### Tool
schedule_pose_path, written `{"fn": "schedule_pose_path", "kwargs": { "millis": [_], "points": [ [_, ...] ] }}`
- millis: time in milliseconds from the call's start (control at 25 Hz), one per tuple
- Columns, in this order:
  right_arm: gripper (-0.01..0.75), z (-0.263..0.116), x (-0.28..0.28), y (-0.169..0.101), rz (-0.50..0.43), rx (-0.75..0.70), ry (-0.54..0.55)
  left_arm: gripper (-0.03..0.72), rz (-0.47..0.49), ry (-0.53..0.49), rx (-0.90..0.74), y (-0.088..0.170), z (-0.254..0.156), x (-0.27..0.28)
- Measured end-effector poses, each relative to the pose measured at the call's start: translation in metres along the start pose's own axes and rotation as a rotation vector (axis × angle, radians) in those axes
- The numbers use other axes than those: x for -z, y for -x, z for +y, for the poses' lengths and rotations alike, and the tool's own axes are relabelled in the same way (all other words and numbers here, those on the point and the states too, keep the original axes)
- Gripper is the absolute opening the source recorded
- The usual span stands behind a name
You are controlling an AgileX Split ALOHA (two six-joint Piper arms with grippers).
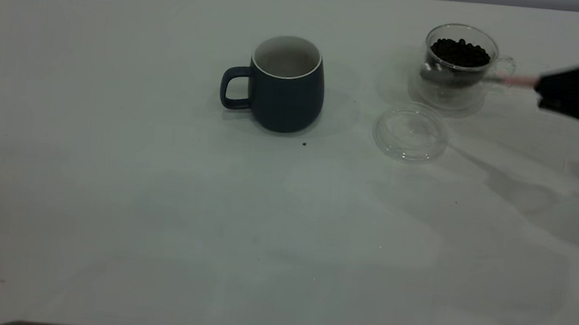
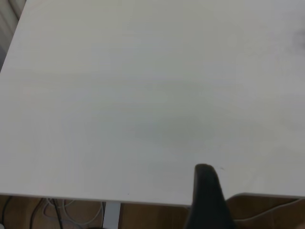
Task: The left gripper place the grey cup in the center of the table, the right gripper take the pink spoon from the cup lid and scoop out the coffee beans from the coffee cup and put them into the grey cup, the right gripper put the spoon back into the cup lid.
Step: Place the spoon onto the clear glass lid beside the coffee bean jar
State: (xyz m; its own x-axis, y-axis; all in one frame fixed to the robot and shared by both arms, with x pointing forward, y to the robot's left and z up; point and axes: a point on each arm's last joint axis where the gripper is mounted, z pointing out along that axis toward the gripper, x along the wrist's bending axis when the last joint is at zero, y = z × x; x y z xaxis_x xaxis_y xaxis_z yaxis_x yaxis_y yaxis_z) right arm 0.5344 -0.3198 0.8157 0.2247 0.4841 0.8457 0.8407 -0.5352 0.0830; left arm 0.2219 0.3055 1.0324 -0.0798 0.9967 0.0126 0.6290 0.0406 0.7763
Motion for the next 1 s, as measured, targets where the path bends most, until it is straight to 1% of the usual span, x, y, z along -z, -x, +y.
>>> {"fn": "schedule_pose_path", "kwargs": {
  "millis": [200,440,640,880,1000],
  "points": [
    [0.111,-0.001,-0.014,0.025,-0.02,-0.068,-0.034,0.569,0.0,0.0,0.001,0.0,0.0,0.0],
    [0.111,0.002,-0.029,0.044,-0.009,-0.093,-0.054,0.569,0.0,0.0,0.001,0.0,0.0,0.0],
    [0.111,0.001,-0.037,0.048,-0.004,-0.068,-0.073,0.569,0.0,0.0,0.002,0.0,0.0,0.0],
    [0.111,0.002,-0.054,0.047,0.007,-0.033,-0.099,0.569,0.0,0.0,0.003,0.0,0.0,0.0],
    [0.111,0.003,-0.059,0.046,0.012,-0.018,-0.09,0.569,0.0,0.0,0.003,0.0,0.0,0.0]
  ]
}}
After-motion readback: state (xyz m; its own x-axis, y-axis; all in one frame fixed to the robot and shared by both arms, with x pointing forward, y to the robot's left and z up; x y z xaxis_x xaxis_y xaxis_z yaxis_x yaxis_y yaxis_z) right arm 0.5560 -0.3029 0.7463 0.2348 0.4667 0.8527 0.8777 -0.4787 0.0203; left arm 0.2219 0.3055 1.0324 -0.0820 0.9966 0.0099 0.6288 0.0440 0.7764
